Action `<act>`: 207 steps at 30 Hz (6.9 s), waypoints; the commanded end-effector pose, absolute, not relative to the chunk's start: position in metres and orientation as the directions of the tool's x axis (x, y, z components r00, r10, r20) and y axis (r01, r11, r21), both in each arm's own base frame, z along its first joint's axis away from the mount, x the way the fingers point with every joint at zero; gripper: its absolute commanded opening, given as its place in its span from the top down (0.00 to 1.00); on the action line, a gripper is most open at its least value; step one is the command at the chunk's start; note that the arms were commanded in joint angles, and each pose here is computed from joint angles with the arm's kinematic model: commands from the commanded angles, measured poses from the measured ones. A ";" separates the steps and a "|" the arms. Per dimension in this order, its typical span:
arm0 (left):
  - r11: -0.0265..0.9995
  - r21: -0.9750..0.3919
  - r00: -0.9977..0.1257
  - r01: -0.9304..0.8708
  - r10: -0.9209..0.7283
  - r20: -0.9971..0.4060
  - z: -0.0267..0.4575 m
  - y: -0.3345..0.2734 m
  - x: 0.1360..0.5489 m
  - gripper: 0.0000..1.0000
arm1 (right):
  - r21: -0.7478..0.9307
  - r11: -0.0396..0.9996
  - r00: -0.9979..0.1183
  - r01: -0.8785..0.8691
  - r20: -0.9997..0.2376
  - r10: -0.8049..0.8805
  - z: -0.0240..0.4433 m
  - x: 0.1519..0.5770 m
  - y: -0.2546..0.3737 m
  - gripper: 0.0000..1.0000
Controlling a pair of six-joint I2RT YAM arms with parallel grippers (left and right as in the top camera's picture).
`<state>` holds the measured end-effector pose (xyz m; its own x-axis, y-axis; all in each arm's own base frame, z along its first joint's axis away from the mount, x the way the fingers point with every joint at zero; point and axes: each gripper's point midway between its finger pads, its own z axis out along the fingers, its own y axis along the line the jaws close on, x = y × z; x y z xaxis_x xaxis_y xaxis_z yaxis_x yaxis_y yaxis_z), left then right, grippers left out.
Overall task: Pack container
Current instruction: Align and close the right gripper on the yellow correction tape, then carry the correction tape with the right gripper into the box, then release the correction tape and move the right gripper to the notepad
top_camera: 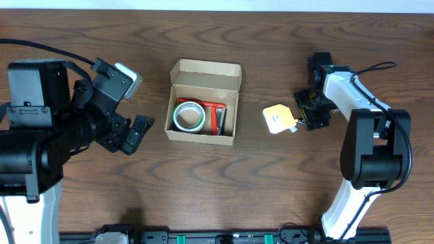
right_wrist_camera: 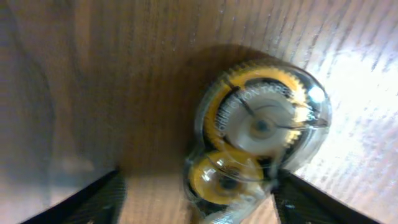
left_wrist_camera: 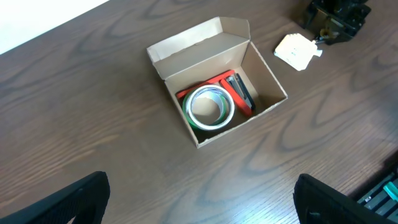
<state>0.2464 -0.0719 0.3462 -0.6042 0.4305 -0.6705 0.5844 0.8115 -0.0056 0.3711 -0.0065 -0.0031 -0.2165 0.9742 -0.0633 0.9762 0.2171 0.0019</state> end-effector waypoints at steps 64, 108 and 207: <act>0.803 0.000 -0.588 0.596 0.436 -0.682 0.351 -0.073 0.246 0.05 | -0.011 0.354 -0.350 0.935 -0.175 0.920 0.022 0.371 -0.068 0.09; 0.803 0.000 -0.588 0.596 0.436 -0.682 0.351 -0.073 0.246 0.05 | 0.058 0.375 -0.347 0.925 -0.270 0.898 -0.002 0.385 -0.079 0.32; 0.803 0.000 -0.588 0.596 0.436 -0.682 0.351 -0.073 0.246 0.05 | 0.273 0.942 -0.888 -0.196 -0.456 -0.053 0.183 0.383 0.249 0.20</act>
